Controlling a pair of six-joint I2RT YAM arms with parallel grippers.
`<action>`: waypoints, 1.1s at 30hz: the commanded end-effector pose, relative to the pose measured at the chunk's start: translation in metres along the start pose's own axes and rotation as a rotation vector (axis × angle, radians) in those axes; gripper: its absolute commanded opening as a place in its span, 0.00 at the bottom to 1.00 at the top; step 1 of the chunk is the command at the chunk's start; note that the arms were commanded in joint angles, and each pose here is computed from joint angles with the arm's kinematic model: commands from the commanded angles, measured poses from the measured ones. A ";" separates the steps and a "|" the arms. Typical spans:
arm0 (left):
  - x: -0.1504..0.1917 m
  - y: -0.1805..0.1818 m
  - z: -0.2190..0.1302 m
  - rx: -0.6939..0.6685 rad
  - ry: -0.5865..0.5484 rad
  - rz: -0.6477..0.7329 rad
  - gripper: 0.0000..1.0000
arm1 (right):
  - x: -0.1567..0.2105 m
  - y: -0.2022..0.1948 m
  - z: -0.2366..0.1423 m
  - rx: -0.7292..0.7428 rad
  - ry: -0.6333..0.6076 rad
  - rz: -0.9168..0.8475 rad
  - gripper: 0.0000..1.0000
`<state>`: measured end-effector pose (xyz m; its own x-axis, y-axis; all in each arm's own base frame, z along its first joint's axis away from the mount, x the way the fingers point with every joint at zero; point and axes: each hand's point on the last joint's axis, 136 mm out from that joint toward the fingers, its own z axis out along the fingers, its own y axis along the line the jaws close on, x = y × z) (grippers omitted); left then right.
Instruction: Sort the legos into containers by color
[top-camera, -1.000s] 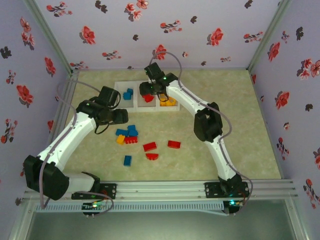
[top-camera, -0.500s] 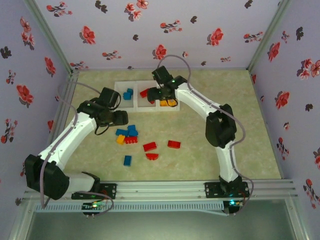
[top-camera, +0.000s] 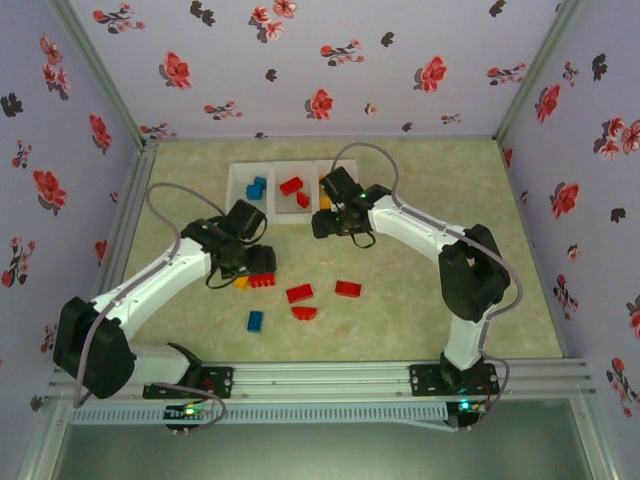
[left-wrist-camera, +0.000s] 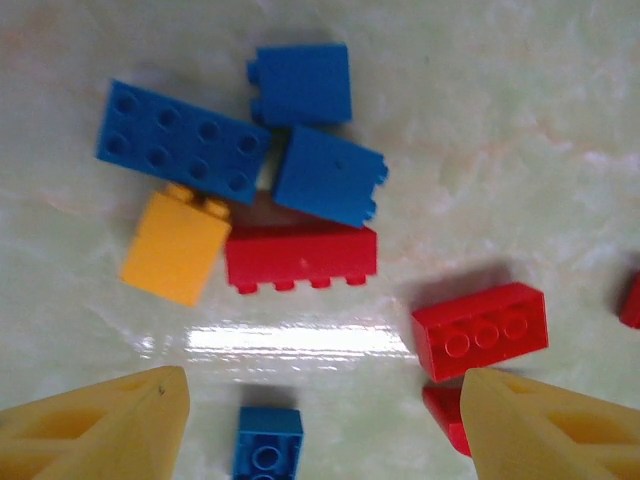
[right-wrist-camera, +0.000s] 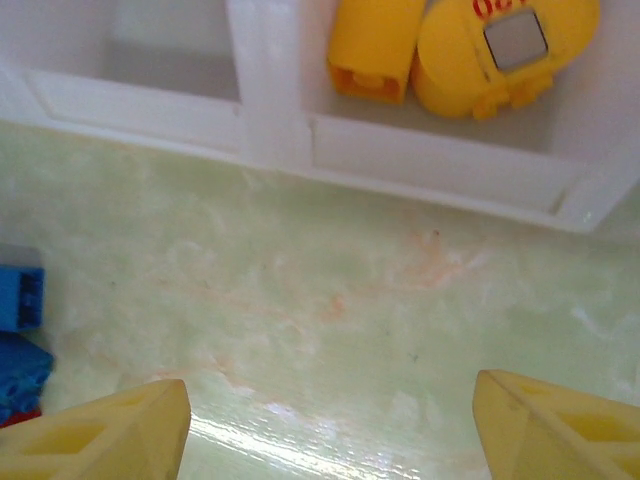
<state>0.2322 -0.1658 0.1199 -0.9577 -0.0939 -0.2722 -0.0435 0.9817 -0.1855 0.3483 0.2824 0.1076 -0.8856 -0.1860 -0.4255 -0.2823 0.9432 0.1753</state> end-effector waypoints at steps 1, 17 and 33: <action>0.015 -0.017 0.013 0.036 0.020 -0.097 0.73 | 0.001 0.005 -0.011 -0.036 -0.037 0.026 0.75; 0.061 -0.092 0.064 0.041 0.190 -0.062 0.84 | 0.039 -0.050 -0.017 0.102 -0.014 0.112 0.76; 0.065 -0.088 0.084 -0.062 0.221 -0.084 0.85 | 0.044 -0.070 -0.024 0.082 -0.017 0.138 0.77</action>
<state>0.1996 -0.2753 0.0452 -0.9899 -0.1291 -0.0579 -0.1171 0.9773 -0.1768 0.3191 0.2011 0.0950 -0.9124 -0.0552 -0.4056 -0.1218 0.9826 0.1403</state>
